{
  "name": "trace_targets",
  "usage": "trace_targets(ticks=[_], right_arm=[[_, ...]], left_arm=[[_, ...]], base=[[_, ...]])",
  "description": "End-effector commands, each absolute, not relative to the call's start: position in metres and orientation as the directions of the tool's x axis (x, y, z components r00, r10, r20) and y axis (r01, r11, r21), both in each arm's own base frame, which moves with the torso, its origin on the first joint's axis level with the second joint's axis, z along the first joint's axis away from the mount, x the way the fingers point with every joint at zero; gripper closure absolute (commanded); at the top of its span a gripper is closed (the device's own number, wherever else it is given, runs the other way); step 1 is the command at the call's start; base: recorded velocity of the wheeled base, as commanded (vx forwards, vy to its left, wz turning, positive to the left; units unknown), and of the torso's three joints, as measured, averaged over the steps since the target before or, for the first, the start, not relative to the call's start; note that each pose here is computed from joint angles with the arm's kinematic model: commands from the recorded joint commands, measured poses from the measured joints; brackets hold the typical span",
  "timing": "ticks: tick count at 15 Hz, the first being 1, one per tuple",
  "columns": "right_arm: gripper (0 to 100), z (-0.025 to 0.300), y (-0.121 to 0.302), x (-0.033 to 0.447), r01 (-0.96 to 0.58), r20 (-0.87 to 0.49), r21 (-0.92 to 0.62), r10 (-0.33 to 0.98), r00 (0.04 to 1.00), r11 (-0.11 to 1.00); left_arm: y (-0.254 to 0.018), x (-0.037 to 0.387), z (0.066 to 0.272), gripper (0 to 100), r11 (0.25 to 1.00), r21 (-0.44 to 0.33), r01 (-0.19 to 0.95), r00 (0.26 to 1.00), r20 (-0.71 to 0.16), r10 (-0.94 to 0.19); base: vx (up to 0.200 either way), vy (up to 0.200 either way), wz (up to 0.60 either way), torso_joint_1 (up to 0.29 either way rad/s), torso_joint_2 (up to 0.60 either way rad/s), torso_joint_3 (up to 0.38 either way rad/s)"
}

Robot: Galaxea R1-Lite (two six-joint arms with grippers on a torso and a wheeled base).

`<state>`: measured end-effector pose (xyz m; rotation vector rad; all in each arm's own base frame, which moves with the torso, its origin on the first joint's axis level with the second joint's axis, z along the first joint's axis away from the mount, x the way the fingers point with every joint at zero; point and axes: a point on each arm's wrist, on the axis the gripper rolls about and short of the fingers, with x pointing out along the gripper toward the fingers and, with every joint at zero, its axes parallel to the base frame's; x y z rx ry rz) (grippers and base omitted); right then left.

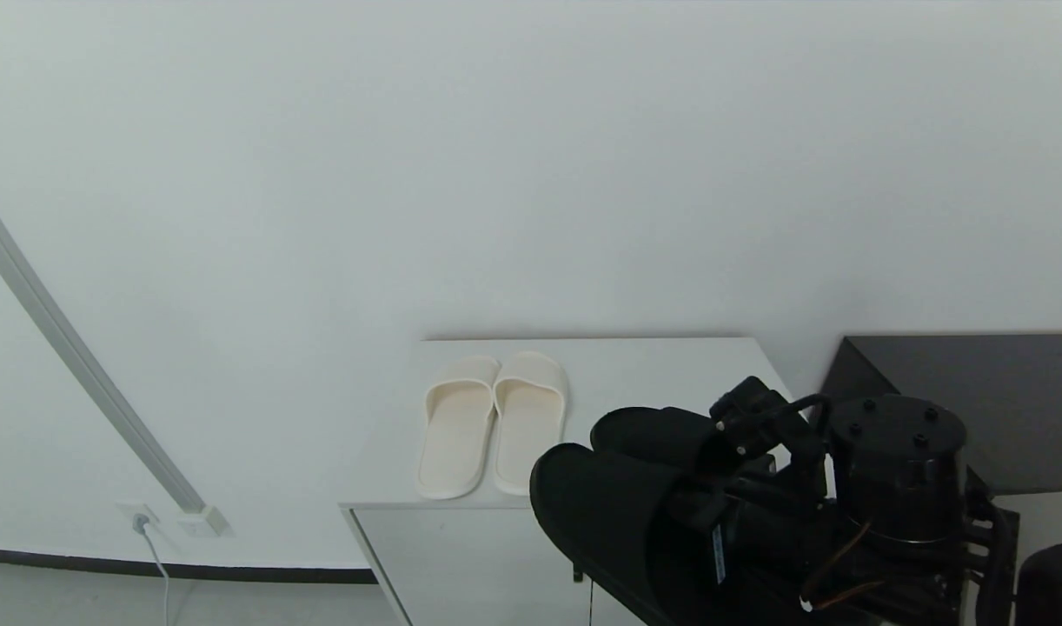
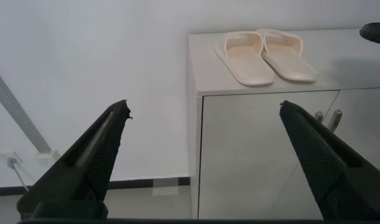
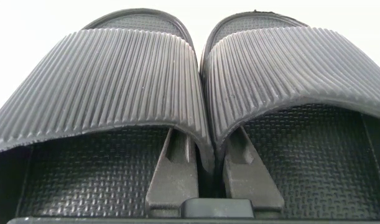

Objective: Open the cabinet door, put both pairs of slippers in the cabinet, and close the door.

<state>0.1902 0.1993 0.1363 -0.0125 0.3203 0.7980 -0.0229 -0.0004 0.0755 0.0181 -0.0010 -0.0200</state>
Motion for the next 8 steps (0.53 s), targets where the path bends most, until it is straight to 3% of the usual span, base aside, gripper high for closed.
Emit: trace_targets(ticks=[1, 7, 8], right_arm=[[100, 0.1375, 0.1982, 0.1854, -0.713, -0.284, 0.11, 0.709, 0.646, 0.693], [100, 0.1343, 0.1987, 0.1853, -0.714, -0.296, 0.106, 0.707, 0.642, 0.692], [100, 0.1332, 0.1995, 0.1855, -0.714, -0.299, 0.106, 0.707, 0.64, 0.692]], left_arm=[[-0.0004, -0.0228, 0.0755, 0, 1.0, 0.018, 0.02, 1.0, 0.0, -0.02], [-0.0005, -0.0228, 0.0755, 0, 1.0, 0.018, 0.021, 1.0, 0.0, -0.021], [-0.0004, -0.0228, 0.0755, 0, 1.0, 0.018, 0.02, 1.0, 0.0, -0.02]], base=[[0.0, 0.0, 0.0, 0.0, 0.0, 0.0], [-0.2, 0.0, 0.0, 0.002, 0.0, 0.0], [0.0, 0.0, 0.0, 0.0, 0.0, 0.0]])
